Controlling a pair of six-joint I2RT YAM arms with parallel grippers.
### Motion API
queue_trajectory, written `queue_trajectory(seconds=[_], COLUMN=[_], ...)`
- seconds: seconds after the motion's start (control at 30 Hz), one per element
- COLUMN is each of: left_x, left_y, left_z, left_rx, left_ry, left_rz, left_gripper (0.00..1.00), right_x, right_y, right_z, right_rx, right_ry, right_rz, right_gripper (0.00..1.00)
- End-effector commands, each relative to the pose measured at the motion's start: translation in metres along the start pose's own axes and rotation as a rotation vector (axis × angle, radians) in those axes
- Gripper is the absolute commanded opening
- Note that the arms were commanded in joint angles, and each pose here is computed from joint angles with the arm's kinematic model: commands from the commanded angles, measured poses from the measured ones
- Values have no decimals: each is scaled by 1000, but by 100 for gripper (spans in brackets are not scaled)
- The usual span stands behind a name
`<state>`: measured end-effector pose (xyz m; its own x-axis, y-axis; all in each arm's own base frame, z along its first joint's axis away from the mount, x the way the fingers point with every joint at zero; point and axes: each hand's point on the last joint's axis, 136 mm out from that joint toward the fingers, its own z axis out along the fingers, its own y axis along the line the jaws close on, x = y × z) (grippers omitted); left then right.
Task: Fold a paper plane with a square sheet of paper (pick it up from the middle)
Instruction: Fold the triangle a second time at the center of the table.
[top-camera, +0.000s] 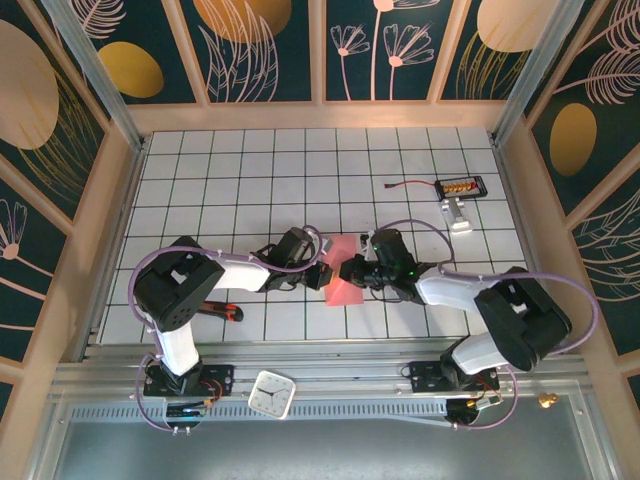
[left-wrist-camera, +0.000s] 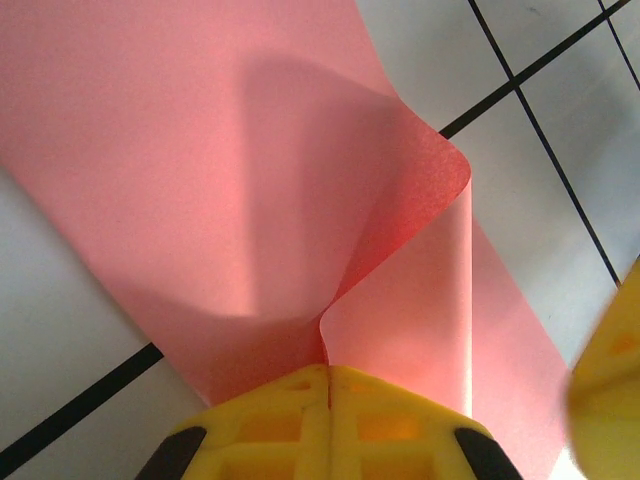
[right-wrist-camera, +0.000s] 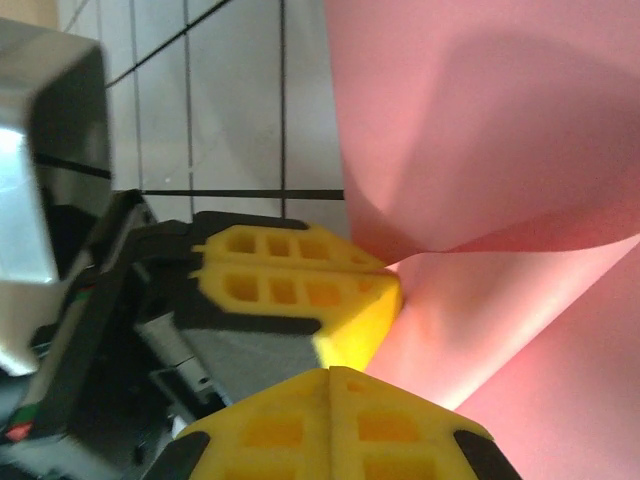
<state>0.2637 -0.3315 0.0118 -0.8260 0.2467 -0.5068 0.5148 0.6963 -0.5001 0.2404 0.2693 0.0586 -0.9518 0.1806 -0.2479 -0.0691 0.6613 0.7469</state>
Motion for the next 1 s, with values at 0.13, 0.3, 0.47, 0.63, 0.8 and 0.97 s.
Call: queue_trajectory(seconds=[0.13, 0.3, 0.47, 0.63, 0.8, 0.97], left_x=[68, 67, 69, 71, 71, 69], left_y=[47, 48, 50, 52, 53, 52], left_z=[6, 6, 6, 6, 6, 5], left_rx=[-171, -173, -181, -193, -197, -196], left_ry=[210, 208, 213, 219, 219, 214], left_rz=[-60, -58, -55, -51, -48, -45], left_gripper=[0, 0, 0, 0, 0, 0], right_x=[-6, 8, 22, 28, 19, -3], right_y=[-17, -43, -67, -79, -74, -46], right_z=[19, 19, 16, 10, 3, -10], right_rx=[54, 126, 190, 225, 217, 138], right_ry=[20, 57, 90, 99, 82, 22], right_rz=[-12, 16, 43, 64, 57, 7], right_gripper=[0, 0, 0, 0, 0, 0])
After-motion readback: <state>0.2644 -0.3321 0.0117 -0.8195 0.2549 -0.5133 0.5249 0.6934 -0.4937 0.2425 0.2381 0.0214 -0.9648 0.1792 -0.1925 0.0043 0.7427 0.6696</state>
